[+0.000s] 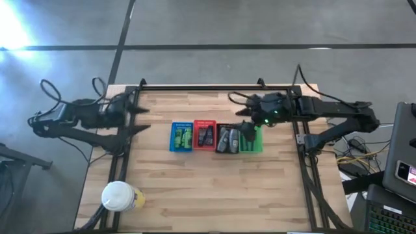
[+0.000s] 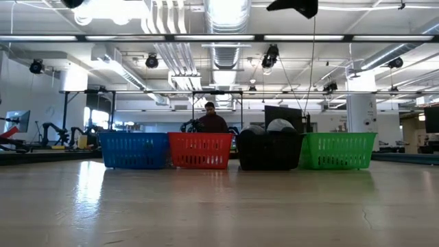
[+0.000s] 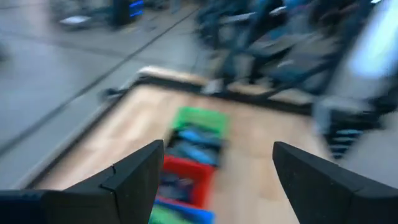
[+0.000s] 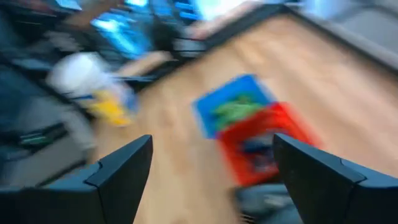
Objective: Pick & Place Travel size toiletries
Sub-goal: Return to Home Position
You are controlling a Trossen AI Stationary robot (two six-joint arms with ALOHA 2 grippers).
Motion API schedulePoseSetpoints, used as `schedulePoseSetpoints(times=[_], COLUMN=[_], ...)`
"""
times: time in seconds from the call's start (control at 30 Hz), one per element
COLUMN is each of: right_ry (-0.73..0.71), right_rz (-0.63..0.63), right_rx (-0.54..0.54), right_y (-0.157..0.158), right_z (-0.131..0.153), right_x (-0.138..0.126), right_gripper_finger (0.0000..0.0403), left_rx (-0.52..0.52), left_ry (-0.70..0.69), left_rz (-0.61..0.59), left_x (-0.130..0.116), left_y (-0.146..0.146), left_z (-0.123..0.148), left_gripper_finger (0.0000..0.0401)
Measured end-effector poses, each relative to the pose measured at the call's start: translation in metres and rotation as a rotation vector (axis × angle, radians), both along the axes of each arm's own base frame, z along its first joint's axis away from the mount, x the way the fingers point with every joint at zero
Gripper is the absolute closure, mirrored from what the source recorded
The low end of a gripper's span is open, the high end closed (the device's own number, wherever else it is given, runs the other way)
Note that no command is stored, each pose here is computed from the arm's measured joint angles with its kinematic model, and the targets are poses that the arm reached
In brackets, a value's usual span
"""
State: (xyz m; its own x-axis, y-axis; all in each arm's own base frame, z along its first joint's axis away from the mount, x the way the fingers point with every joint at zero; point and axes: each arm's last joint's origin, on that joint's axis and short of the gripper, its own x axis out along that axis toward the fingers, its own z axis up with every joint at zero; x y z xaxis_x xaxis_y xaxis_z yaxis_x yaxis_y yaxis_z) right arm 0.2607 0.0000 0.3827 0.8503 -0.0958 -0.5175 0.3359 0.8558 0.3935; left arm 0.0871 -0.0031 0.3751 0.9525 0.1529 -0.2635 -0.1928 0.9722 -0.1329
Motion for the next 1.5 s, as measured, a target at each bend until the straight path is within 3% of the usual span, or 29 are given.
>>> schedulePoseSetpoints(times=[0.1, 0.27, 0.47, 0.57, 0.63, 0.7, 0.87, 1.07, 1.17, 1.27, 1.5], right_ry=[-0.134, -0.367, -0.578, -0.661, -0.674, -0.673, -0.577, -0.477, -0.445, -0.443, -0.496], right_rz=[0.085, 0.067, 0.071, 0.074, 0.079, 0.070, 0.017, -0.194, -0.264, -0.183, 0.064], right_rx=[0.059, 0.125, 0.181, 0.172, 0.177, 0.206, 0.359, 0.468, 0.502, 0.448, 0.196], right_y=[0.004, 0.003, 0.003, 0.003, 0.003, 0.003, 0.002, -0.002, -0.003, -0.001, 0.004], right_z=[-0.025, -0.067, -0.113, -0.134, -0.149, -0.162, -0.197, -0.235, -0.239, -0.236, -0.208], right_x=[-0.004, -0.020, -0.051, -0.067, -0.075, -0.082, -0.096, -0.111, -0.112, -0.109, -0.097], right_gripper_finger=[0.0088, 0.0103, 0.0121, 0.0130, 0.0135, 0.0141, 0.0154, 0.0167, 0.0172, 0.0176, 0.0178], left_rx=[-0.047, -0.095, -0.232, -0.244, -0.228, -0.221, -0.204, -0.287, -0.288, -0.301, -0.318], left_ry=[-0.060, -0.100, -0.198, -0.219, -0.159, -0.187, -0.150, -0.111, -0.084, -0.055, 0.037], left_rz=[-0.069, 0.105, 0.069, 0.064, 0.067, 0.072, 0.092, 0.133, 0.141, 0.148, 0.173], left_x=[-0.008, -0.026, -0.045, -0.044, -0.042, -0.033, -0.024, -0.018, -0.015, -0.012, -0.006], left_y=[-0.001, 0.006, 0.006, 0.006, 0.006, 0.005, 0.004, 0.004, 0.004, 0.003, 0.002], left_z=[-0.022, -0.065, -0.102, -0.115, -0.123, -0.123, -0.138, -0.157, -0.166, -0.177, -0.208], left_gripper_finger=[0.0096, 0.0096, 0.0096, 0.0096, 0.0096, 0.0096, 0.0096, 0.0096, 0.0096, 0.0096, 0.0096])
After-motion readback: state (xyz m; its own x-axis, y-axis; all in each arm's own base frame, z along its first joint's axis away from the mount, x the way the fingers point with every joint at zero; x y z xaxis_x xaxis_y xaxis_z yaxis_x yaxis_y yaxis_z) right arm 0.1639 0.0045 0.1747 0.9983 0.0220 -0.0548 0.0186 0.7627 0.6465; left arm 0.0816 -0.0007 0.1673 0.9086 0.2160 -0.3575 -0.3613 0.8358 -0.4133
